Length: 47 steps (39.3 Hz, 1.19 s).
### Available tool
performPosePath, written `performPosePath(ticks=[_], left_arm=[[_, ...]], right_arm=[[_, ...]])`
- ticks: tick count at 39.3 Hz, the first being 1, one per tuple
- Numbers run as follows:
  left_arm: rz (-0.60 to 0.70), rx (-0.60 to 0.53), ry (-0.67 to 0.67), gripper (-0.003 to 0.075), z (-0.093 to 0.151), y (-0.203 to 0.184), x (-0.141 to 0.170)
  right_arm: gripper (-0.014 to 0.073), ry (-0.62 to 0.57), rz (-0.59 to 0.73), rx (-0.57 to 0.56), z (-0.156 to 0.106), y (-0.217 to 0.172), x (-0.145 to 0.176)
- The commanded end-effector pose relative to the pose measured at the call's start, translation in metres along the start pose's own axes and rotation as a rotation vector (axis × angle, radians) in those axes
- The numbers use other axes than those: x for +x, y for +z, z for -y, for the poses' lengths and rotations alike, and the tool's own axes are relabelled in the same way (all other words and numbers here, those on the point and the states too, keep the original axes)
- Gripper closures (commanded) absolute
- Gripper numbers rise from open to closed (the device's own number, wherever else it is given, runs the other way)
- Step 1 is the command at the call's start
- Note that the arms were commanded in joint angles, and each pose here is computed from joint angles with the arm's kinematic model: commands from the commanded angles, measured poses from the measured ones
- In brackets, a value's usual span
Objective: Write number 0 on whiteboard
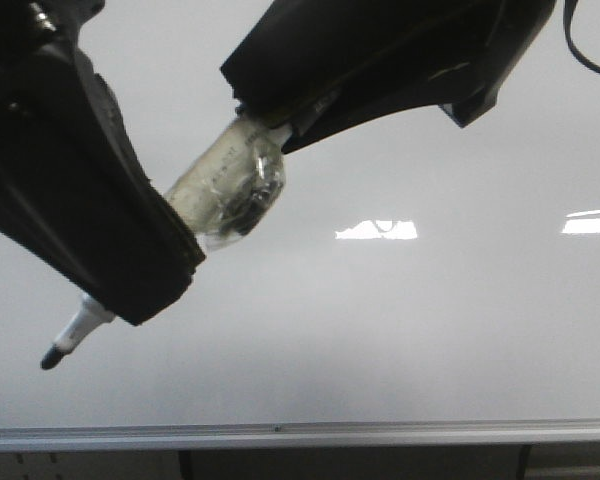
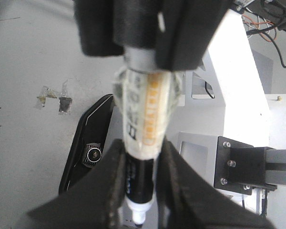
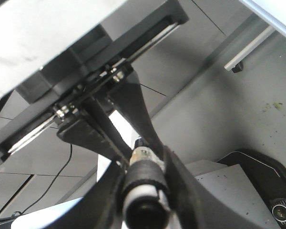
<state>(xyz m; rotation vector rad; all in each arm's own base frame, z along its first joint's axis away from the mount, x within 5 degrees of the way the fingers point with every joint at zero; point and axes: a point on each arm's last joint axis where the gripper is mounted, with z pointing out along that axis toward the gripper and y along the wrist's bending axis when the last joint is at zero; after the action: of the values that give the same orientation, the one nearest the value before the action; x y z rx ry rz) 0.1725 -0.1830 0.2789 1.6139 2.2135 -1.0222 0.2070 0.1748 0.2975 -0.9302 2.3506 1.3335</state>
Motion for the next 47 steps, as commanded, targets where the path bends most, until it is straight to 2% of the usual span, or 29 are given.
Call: performPosePath(ticks=[1, 6, 9, 13, 17, 19, 21, 28, 34, 43, 47], left_arm=[[0.075, 0.02, 0.024, 0.0739, 0.012, -0.011, -0.011], [0.077, 0.021, 0.023, 0.0732, 0.013, -0.011, -0.011], [0.082, 0.025, 0.02, 0.0677, 0.013, -0.011, -0.012], [0.092, 0.019, 0.018, 0.0457, 0.012, -0.011, -0.013], [0.1, 0.007, 0.017, 0.0167, 0.011, -0.011, -0.014], [0.101, 0.005, 0.017, 0.0077, 0.011, -0.011, -0.014], [0.101, 0.005, 0.017, 0.0029, 0.011, -0.011, -0.014], [0.101, 0.005, 0.017, 0.0049, 0.011, -0.011, -0.014], [0.101, 0.005, 0.017, 0.0085, 0.011, -0.011, -0.014], [0.101, 0.005, 0.017, 0.016, 0.011, -0.011, -0.014], [0.098, 0.01, 0.017, 0.0241, 0.012, -0.011, -0.013]], right_arm=[[0.0671, -0.03, 0.049, -0.066, -0.017, -0.009, -0.008], [0.0664, -0.044, 0.033, -0.082, -0.018, -0.009, -0.006], [0.0664, -0.045, 0.029, -0.086, -0.019, -0.009, -0.006], [0.0664, -0.045, 0.028, -0.088, -0.019, -0.009, -0.006], [0.0664, -0.045, 0.027, -0.088, -0.019, -0.009, -0.006], [0.0664, -0.045, 0.027, -0.088, -0.019, -0.009, -0.006], [0.0664, -0.044, 0.028, -0.087, -0.019, -0.009, -0.006], [0.0664, -0.042, 0.002, -0.087, -0.018, -0.009, -0.004], [0.0662, 0.015, -0.048, -0.007, -0.011, -0.01, 0.0], [0.0662, 0.113, -0.183, 0.346, 0.008, -0.026, 0.002], [0.0662, 0.131, -0.185, 0.553, 0.016, -0.042, -0.005]])
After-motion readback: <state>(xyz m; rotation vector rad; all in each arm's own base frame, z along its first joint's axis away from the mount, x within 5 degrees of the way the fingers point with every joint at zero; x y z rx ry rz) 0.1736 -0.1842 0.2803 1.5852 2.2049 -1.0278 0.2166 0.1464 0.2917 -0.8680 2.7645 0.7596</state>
